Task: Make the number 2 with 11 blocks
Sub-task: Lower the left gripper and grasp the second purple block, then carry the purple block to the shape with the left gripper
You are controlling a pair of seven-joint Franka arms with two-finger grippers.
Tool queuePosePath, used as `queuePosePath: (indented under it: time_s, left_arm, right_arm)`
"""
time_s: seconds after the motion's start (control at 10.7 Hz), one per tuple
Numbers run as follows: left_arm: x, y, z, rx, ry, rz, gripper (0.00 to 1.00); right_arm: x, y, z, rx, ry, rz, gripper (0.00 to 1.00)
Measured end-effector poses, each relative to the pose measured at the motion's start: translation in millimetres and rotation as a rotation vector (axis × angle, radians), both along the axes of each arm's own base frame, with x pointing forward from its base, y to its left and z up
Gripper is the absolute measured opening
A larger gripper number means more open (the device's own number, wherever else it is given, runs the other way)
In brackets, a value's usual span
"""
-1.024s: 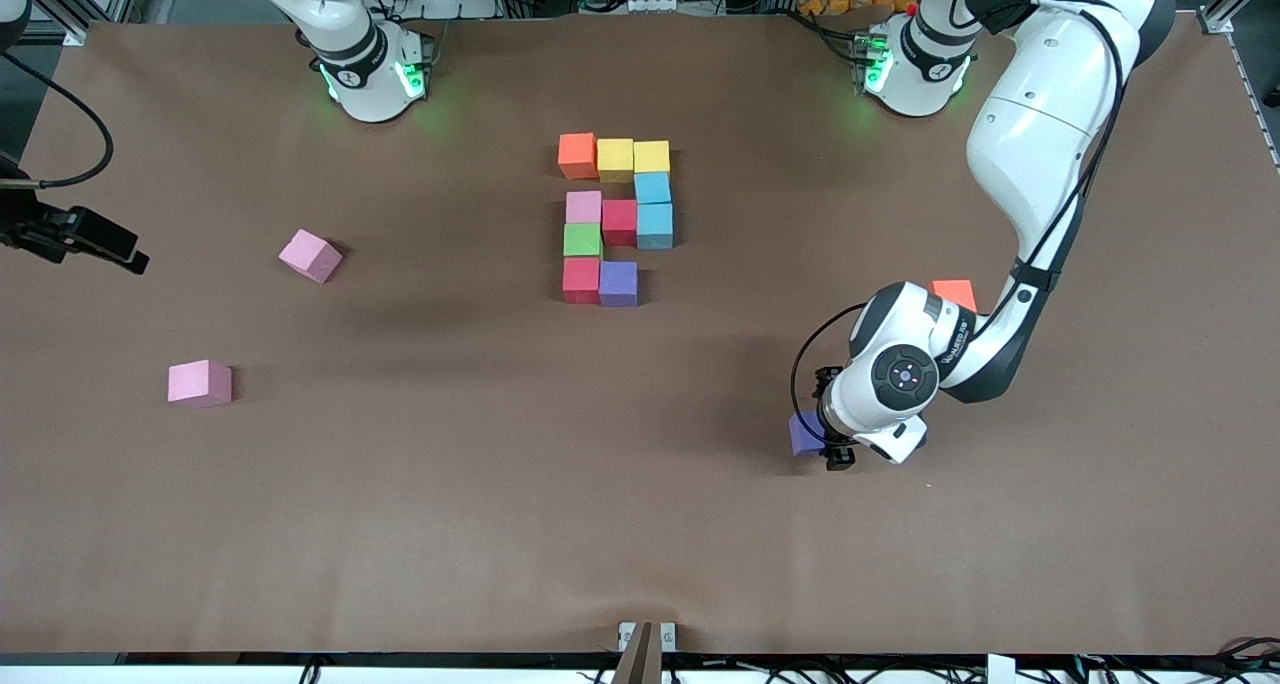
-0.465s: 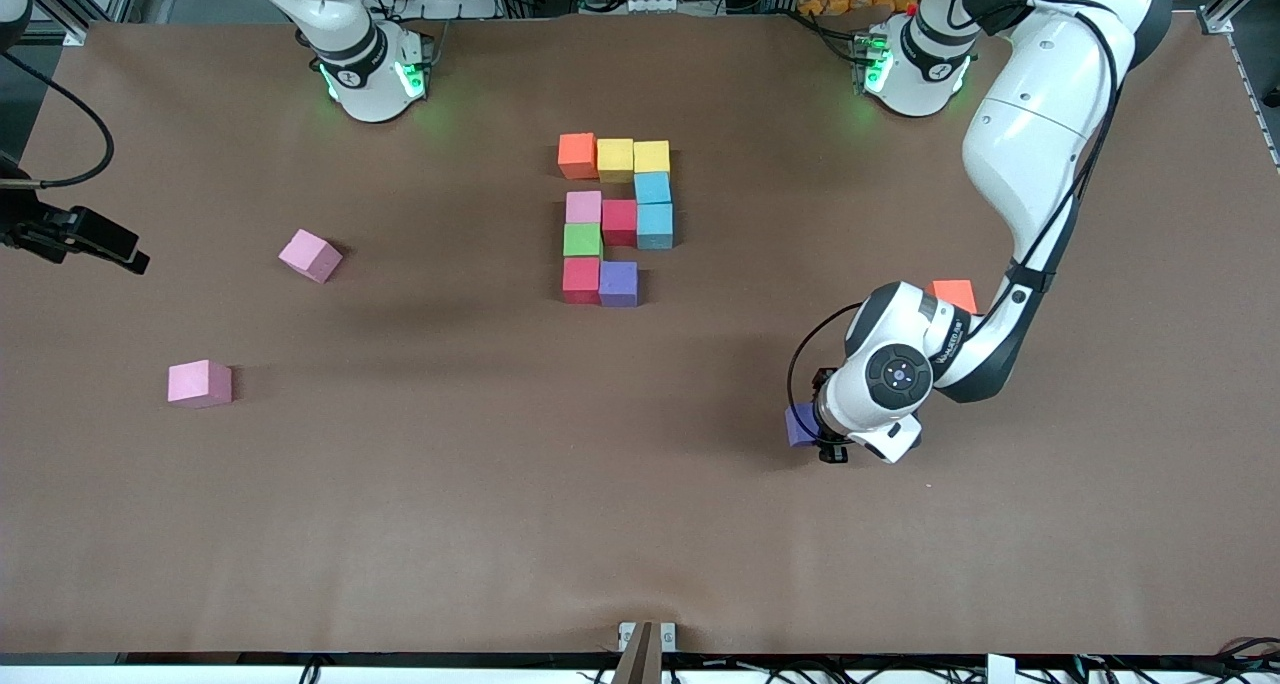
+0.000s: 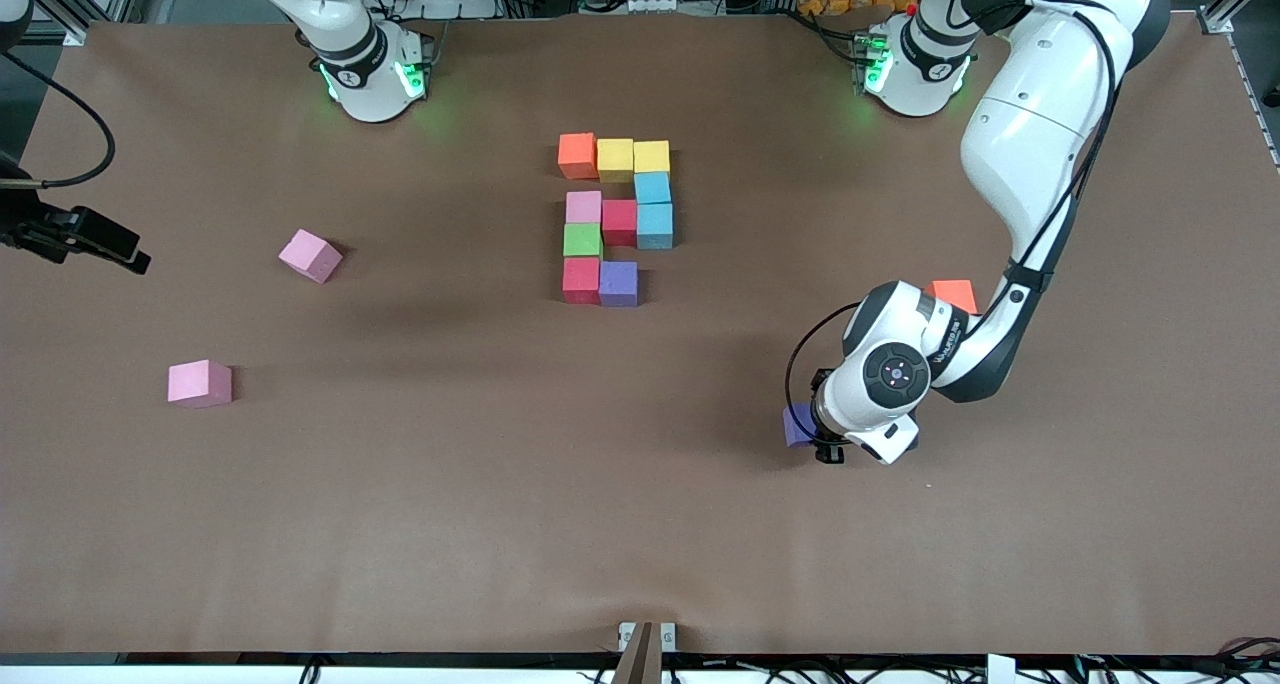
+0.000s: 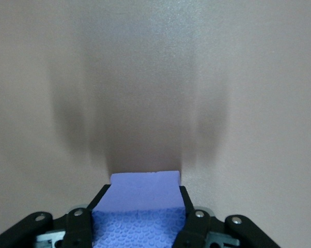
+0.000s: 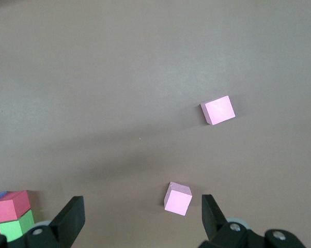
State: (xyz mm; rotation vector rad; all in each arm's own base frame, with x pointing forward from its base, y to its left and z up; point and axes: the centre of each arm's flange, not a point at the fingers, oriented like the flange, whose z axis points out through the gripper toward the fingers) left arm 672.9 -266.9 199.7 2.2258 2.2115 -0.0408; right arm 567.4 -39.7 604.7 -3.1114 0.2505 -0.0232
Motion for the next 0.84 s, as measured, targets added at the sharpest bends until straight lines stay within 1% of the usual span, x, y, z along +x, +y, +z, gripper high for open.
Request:
queuePosePath:
  time_s: [0.19, 0.37, 0.56, 0.84]
  left_arm:
    - [-2, -10, 8, -0.010, -0.009, -0.013, 0.55]
    - [-11, -29, 13, -0.010, -0.011, -0.040, 0.55]
    - [-28, -48, 18, -0.007, 0.000, -0.068, 0.55]
    - [-67, -85, 21, -0.014, 0.035, -0.086, 0.55]
  right_arm:
    - [0, 0, 0, 0.000, 0.000, 0.000, 1.00]
    - [0, 0, 0, 0.000, 0.000, 0.001, 1.00]
    - [0, 0, 0, 0.000, 0.000, 0.001, 1.00]
    - [0, 1, 0, 0.000, -0.001, 0.001, 1.00]
